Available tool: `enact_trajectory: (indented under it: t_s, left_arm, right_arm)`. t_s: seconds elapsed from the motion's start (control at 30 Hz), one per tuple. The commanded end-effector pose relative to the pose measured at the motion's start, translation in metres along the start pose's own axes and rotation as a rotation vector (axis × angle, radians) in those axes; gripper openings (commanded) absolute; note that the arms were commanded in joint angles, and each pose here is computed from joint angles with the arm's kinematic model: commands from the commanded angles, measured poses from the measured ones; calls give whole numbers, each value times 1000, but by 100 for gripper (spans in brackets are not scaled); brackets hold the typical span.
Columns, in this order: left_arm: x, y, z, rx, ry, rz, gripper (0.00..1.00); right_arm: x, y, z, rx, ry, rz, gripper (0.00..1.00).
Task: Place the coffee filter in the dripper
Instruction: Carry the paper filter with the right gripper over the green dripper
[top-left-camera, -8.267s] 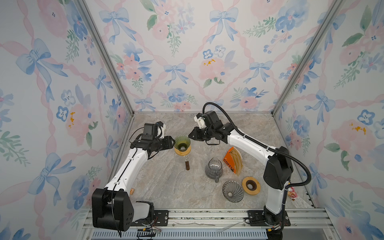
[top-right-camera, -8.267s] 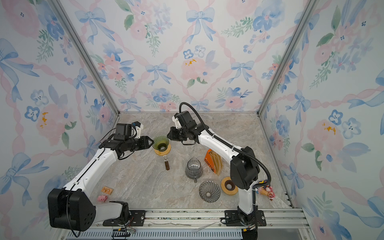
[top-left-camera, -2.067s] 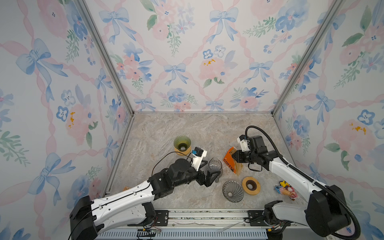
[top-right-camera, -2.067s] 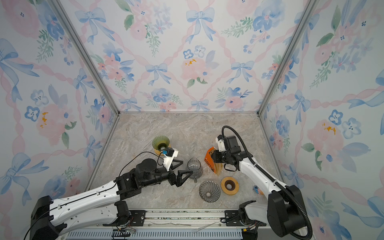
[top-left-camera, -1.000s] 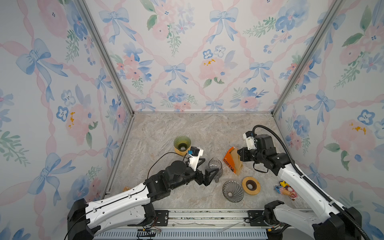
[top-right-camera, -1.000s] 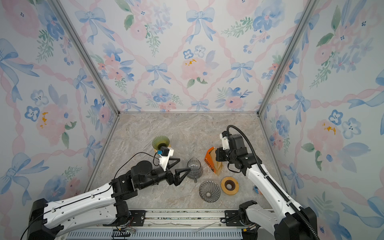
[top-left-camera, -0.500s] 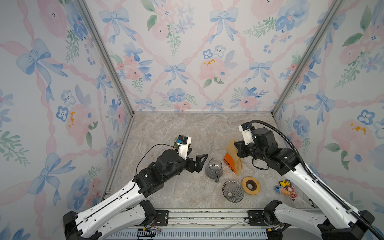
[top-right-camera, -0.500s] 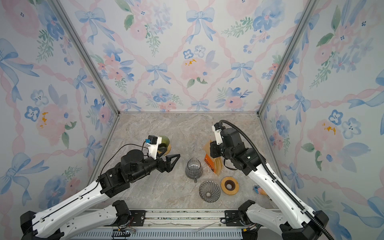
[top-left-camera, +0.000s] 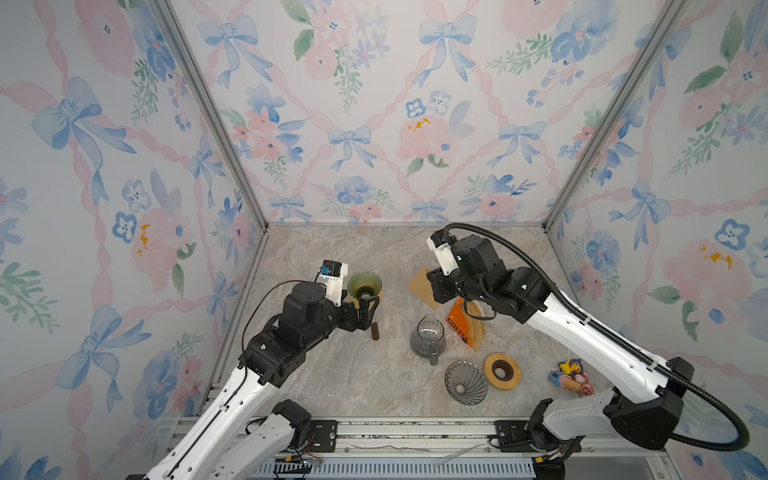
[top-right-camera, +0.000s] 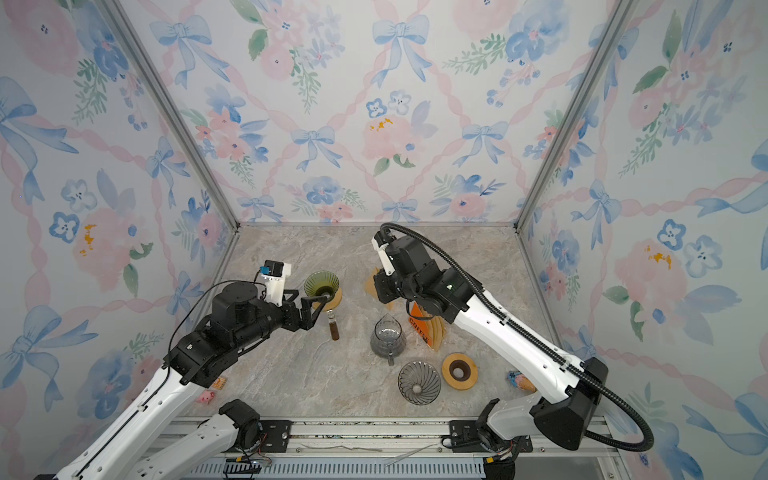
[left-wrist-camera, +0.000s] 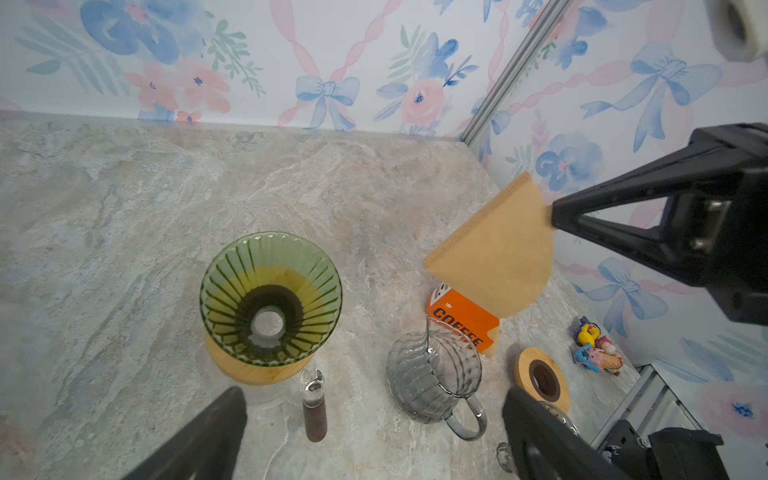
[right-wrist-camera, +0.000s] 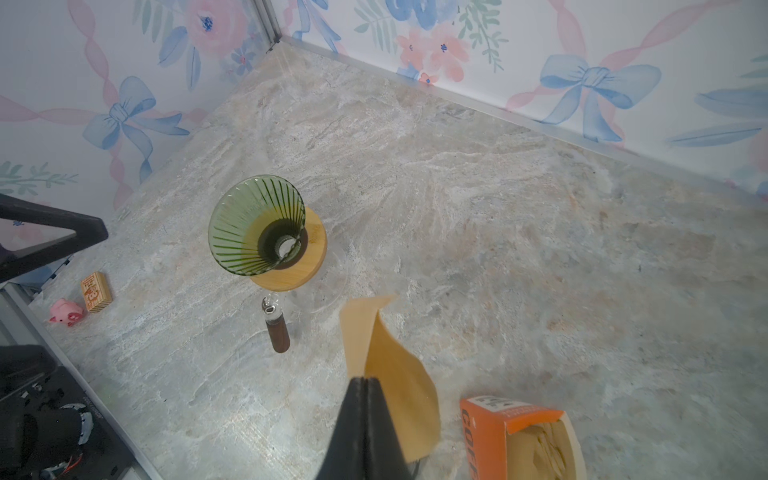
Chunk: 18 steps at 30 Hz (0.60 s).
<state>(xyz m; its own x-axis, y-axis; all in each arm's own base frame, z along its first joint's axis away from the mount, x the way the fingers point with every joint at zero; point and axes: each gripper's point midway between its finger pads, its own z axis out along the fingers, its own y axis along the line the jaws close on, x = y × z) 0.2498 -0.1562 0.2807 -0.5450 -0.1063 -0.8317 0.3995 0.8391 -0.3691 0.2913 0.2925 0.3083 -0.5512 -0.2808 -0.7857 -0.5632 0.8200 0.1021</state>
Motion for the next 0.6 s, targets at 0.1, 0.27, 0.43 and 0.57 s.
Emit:
enact_trajectory:
  t_s: [0.1,0.27,0.43,0.57]
  left_arm:
    - [-6,14,-6,45,20,-3,98]
    - [-3,35,-3,33,37,-43,98]
    - [7,50,-6,24,15,-63,98]
    - [15,55,-8,15,1,-64,98]
  right_arm:
    - [-31,32,14,-25,-34,-45,5]
    - [-48,52,27,-55,-46,-46,5]
    - [-48,67,54,-63,-11,-59,5]
    - [-48,73,66,-57,19,-62,5]
